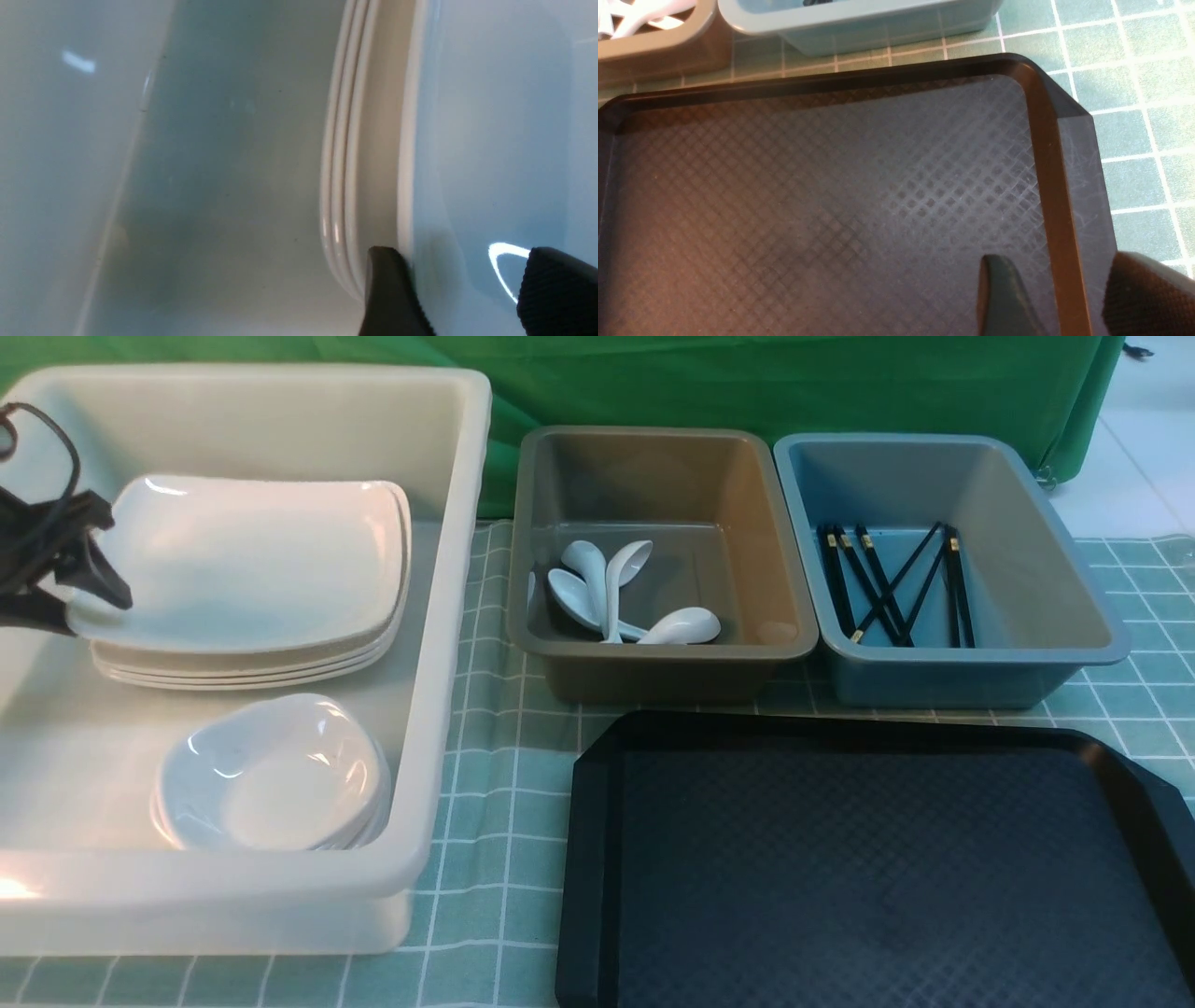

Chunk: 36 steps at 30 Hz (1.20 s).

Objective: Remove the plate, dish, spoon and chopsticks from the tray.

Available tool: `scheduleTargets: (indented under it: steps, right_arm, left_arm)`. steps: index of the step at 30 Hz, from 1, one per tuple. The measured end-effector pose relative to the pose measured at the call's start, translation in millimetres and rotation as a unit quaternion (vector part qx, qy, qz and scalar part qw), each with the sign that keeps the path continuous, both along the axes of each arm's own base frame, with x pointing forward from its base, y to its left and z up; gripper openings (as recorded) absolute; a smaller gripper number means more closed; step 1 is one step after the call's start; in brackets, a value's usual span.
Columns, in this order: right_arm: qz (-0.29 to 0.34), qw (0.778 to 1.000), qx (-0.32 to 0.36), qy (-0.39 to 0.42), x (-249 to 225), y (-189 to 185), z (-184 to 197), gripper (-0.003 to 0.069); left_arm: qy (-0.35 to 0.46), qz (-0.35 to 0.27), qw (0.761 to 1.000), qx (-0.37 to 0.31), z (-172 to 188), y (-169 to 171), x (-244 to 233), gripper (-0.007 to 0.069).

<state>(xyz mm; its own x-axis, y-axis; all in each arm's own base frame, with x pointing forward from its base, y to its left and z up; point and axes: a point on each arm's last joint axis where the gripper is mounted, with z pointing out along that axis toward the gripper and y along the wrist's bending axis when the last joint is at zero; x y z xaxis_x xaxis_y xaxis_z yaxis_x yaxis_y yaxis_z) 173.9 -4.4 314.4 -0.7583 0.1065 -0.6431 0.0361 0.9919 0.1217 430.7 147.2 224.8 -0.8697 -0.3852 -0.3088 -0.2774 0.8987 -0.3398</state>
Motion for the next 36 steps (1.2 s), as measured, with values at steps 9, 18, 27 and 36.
scheduleTargets:
  steps: [9, 18, 27, 36]
  right_arm:
    - [0.000, 1.000, 0.000, 0.000, 0, 0, 0, 0.0342]
    - [0.036, 0.999, -0.017, -0.012, -8, 3, 59, 0.0132]
    - [0.090, 0.970, -0.027, -0.226, -60, 18, 143, 0.0018]
    - [0.041, 0.885, -0.076, -0.458, -121, 16, 142, 0.0019]
  left_arm:
    - [0.035, -0.005, 0.999, -0.009, -1, -2, -6, 0.0365]
    - [-0.019, -0.028, 0.999, -0.020, 69, -15, -20, 0.0064]
    - [-0.248, -0.106, 0.961, -0.065, 217, -73, -90, 0.0001]
    - [-0.351, -0.250, 0.902, -0.037, 290, -177, -188, 0.0000]
